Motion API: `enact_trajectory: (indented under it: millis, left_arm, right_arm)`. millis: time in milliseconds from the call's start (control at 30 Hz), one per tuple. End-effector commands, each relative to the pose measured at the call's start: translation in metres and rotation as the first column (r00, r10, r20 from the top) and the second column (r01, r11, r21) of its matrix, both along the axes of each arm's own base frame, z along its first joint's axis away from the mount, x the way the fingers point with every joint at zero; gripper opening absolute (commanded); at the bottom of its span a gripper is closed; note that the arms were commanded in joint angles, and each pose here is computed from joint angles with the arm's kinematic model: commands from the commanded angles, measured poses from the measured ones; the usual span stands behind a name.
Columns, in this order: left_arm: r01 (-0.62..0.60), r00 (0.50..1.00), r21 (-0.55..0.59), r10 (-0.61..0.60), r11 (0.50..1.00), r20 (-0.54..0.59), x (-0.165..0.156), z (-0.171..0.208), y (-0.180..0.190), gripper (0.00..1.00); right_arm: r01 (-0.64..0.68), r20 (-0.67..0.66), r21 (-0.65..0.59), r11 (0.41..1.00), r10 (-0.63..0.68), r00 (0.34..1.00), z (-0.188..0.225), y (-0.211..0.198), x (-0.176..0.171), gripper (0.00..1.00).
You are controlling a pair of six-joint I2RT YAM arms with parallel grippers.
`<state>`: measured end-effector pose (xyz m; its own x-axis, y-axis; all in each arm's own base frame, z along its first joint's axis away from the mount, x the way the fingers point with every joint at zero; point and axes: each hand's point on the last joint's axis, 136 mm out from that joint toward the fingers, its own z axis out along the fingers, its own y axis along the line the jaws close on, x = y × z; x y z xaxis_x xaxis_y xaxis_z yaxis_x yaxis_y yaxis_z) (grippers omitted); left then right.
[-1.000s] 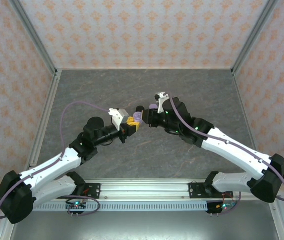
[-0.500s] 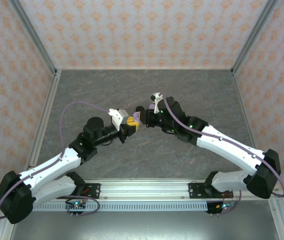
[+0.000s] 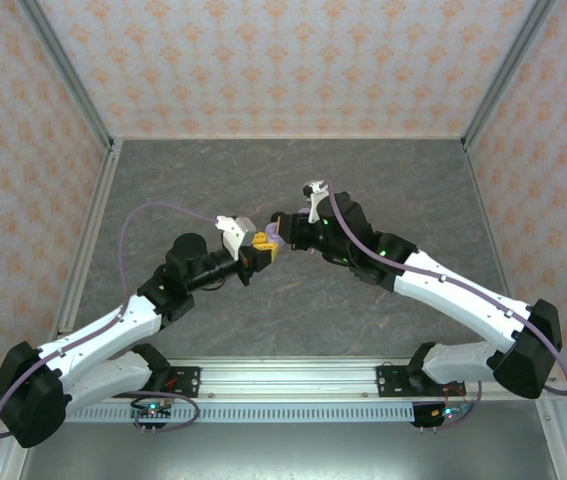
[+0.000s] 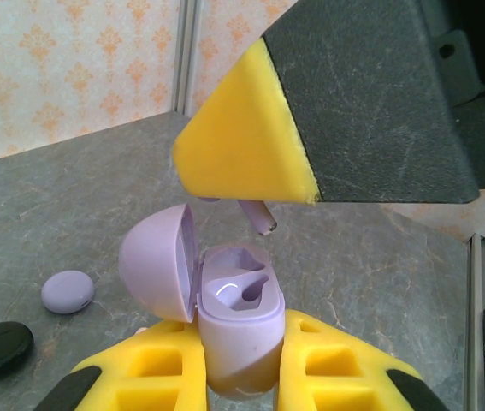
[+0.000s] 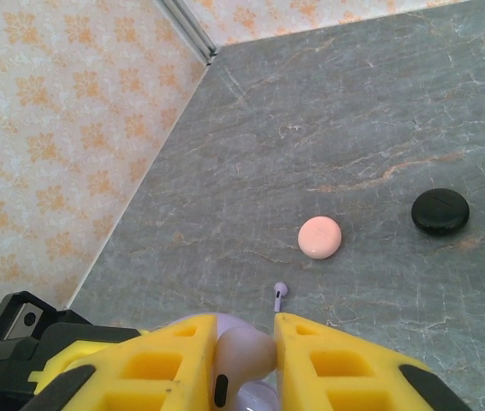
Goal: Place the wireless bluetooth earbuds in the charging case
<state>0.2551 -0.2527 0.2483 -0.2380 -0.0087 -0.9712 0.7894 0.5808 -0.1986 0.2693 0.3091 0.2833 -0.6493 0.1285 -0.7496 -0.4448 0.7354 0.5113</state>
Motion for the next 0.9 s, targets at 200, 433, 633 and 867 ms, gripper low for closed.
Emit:
enact_trajectory:
  millis: [200, 433, 633, 867]
  left_arm:
    - [-0.009, 0.999, -0.107, 0.014, 0.994, 0.041, 0.002, 0.040, -0.001, 0.00]
    - [-0.019, 0.999, -0.120, 0.023, 0.993, 0.036, 0.003, 0.043, 0.000, 0.00]
    - [-0.027, 0.999, -0.132, 0.032, 0.991, 0.032, 0.004, 0.045, 0.000, 0.00]
    - [-0.047, 0.999, -0.137, 0.050, 0.989, 0.021, 0.008, 0.045, 0.002, 0.00]
  right_arm:
    - [0.002, 0.060, 0.036, 0.999, -0.004, 0.998, 0.018, 0.009, 0.005, 0.24]
    - [0.010, 0.061, -0.002, 1.000, -0.010, 0.998, 0.009, 0.009, 0.006, 0.23]
    - [0.008, 0.045, -0.019, 1.000, -0.007, 0.999, 0.000, 0.008, 0.005, 0.24]
    - [-0.007, 0.021, -0.006, 1.000, 0.007, 1.000, -0.005, 0.011, 0.001, 0.24]
